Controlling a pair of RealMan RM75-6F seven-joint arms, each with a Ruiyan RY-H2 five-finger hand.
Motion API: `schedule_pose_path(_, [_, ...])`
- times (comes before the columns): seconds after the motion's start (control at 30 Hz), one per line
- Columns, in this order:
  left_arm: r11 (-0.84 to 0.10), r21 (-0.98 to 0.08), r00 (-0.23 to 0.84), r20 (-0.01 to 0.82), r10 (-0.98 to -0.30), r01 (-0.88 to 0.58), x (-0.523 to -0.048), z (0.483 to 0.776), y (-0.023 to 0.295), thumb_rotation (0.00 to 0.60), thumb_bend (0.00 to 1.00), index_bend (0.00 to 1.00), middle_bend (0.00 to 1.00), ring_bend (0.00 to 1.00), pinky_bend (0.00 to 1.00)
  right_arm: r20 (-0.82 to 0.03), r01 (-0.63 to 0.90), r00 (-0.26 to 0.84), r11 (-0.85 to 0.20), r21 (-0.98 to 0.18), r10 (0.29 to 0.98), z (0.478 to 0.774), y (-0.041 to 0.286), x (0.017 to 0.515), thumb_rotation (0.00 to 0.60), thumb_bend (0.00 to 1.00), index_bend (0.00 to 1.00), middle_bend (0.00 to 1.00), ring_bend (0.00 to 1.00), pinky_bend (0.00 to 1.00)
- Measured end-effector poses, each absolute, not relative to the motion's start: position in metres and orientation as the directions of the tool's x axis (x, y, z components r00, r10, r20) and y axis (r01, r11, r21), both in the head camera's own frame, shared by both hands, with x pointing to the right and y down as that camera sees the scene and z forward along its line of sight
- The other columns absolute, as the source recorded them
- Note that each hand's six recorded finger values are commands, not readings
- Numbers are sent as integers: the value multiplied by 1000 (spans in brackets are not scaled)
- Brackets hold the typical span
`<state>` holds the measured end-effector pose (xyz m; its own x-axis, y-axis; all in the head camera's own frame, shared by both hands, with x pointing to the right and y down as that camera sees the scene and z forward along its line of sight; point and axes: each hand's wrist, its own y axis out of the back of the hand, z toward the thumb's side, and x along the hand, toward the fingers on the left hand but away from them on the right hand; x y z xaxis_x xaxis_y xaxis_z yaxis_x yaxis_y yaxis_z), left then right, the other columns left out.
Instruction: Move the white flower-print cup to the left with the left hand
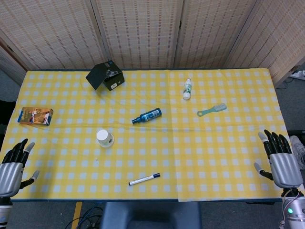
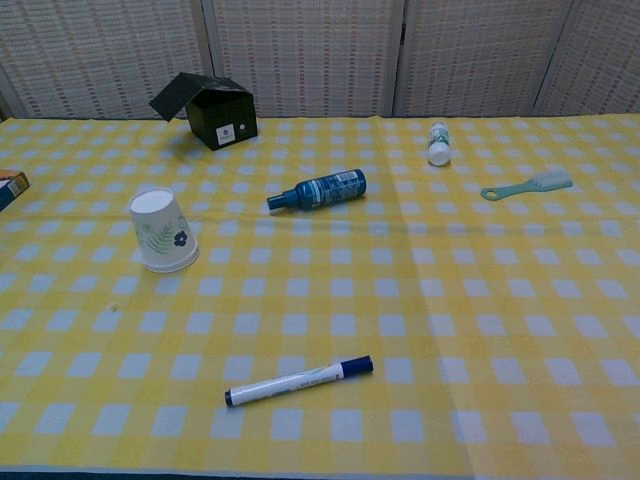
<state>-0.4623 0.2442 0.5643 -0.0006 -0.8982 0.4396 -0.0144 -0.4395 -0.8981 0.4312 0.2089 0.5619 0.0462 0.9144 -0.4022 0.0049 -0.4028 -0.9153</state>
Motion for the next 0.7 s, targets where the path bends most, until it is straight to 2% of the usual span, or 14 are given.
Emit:
schedule_pose_path(0.37, [-409,-912,58,407,-911,-25,-455,556,237,600,298,156,0,0,181,-422,15,60,-424,-906,904,564,208,430,600,233,0,0,0,0])
schedule_pose_path(0.6, [-363,-931,138,356,-924,-33,-452,531,203,600,298,202,0,0,181,-391,36,67,-394,-918,918,554,210,431,600,233,0,0,0,0])
schedule_pose_path(0.7, [-382,-924,165,376,-912,-10,-449,527,185,600,299,201,0,0,181,-392,39,69,-395,-918,917,554,210,431,600,233,0,0,0,0])
